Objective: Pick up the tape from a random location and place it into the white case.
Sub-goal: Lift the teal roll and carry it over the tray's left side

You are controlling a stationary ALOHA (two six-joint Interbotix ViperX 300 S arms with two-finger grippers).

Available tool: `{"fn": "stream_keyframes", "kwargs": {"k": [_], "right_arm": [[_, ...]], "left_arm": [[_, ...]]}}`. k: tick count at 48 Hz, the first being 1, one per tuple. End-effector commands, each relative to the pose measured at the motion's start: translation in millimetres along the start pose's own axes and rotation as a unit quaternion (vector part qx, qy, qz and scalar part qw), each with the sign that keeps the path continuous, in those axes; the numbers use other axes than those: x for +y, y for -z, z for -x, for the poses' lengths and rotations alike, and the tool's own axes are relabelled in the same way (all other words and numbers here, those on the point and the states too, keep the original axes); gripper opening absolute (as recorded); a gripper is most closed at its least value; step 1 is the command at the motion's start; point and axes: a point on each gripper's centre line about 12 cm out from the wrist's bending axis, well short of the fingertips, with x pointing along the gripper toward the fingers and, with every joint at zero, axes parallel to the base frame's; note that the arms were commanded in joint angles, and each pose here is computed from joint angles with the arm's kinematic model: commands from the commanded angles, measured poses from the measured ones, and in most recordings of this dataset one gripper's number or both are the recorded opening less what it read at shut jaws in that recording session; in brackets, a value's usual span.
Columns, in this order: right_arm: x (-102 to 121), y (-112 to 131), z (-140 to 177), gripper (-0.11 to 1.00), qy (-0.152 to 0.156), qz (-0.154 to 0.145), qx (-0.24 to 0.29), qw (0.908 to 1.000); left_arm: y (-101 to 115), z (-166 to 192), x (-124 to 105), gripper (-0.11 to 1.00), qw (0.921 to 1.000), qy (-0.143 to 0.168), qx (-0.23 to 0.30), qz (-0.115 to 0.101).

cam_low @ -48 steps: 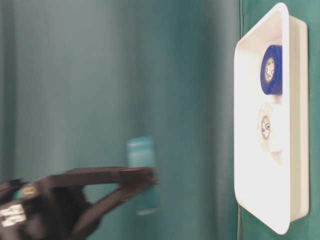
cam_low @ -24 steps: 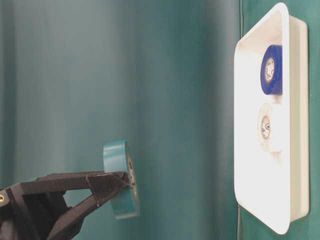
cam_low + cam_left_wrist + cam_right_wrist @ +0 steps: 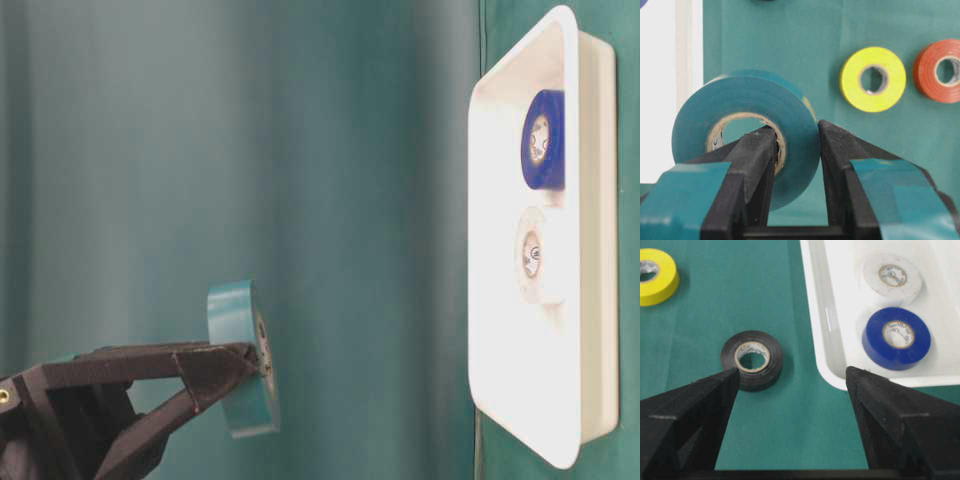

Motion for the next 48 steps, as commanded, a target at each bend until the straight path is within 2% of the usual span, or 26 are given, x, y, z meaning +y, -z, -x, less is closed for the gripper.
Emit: {"fn": "stream_keyframes", "kwargs": {"k": [1,21,29,36,48], "right_arm": [[0.4,-6.9,0.2,0.83,0.0,0.002,-0.008,1.0],[0.6,-7.2,0.2,0.83,-0.001,0.001,-0.01,1.0],[0.6,-7.8,0.3,0.83,-0.001,0.002,-0.011,0.9999],[0.4,-7.2,0.3,0.83,0.0,0.003,-0.008,1.0],[0.2,-7.2,0.6,0.83,0.001,0.006,-0.008,0.9999]], "left_arm": [[-9.0,18.2,0.1,0.2,0.9996,0.002,-0.028,0.001],[-7.5,16.6,0.3,0.2,0.9997,0.002,-0.026,0.001],[-7.4,15.7,6.1,0.2,0.9997,-0.002,-0.025,0.008],[-8.7,15.6,18.3,0.2,0.9994,-0.011,-0.026,0.021],[-10.2,15.6,55.6,0.2,0.9971,-0.038,-0.027,0.06]]}}
